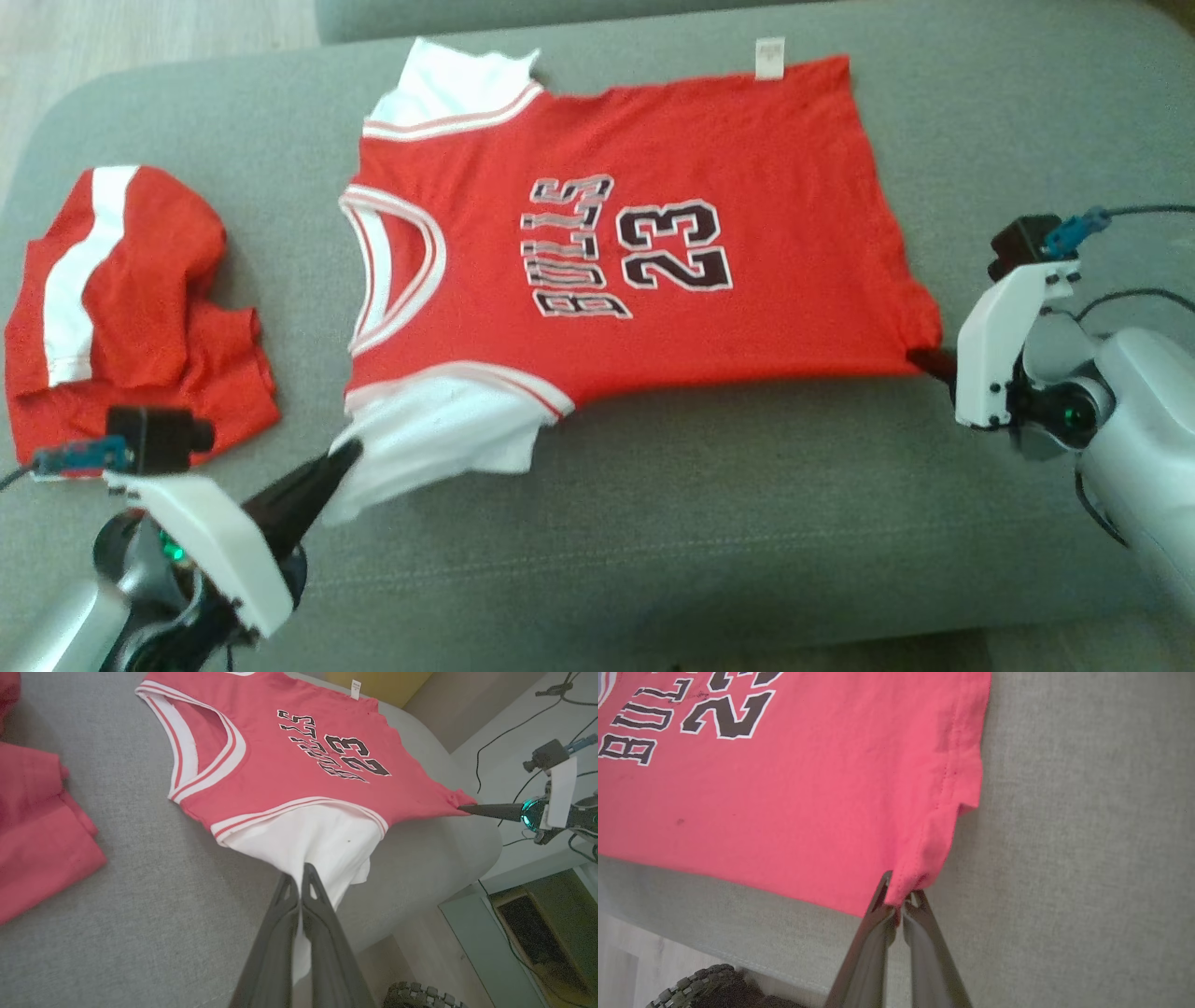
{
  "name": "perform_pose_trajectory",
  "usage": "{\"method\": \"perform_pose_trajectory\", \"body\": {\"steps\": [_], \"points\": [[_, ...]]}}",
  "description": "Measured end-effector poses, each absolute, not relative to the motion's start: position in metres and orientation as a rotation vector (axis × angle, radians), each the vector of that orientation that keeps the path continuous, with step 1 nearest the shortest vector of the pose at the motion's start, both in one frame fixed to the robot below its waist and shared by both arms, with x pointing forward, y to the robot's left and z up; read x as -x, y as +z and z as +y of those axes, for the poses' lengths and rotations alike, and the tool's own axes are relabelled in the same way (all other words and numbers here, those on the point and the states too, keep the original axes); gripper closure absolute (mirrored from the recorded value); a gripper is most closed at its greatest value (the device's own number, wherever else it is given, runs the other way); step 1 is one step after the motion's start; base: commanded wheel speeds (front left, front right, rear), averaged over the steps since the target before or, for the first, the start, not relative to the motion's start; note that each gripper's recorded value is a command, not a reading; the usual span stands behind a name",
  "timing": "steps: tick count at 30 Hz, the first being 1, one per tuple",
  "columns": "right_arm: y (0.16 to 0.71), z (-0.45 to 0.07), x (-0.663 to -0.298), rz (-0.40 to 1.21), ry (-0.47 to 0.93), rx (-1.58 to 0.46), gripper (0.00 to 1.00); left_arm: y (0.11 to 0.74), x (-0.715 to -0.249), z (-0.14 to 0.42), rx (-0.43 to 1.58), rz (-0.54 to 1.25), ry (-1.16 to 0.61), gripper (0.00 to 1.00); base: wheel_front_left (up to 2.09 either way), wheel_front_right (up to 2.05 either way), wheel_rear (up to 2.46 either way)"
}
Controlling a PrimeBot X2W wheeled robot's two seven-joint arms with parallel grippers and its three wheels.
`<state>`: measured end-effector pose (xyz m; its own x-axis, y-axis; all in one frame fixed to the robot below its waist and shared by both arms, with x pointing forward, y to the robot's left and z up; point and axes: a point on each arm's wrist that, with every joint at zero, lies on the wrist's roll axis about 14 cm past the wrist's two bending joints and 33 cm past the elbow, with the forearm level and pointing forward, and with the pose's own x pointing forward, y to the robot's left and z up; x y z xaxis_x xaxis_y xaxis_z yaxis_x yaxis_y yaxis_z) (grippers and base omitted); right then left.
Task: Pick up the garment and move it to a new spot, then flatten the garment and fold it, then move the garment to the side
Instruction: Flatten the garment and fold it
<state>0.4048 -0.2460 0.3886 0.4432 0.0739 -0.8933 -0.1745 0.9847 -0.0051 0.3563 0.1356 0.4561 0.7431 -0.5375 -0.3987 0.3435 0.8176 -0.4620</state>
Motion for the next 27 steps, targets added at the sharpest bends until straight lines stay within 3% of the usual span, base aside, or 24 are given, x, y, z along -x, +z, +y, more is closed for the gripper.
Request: {"method": "perform_pose_trajectory", "body": {"steps": [16,27], "points": [[0.383,-0.264,-0.328,1.361,0.153,0.075,1.0,0.441,-0.286,0.131,0.324,0.724,-0.585,1.0,0.0,0.0,0.0],[0.386,-0.266,-0.333,1.367,0.161,0.067,1.0,0.444,-0.295,0.137,0.304,0.718,-0.559,1.0,0.0,0.0,0.0]]}}
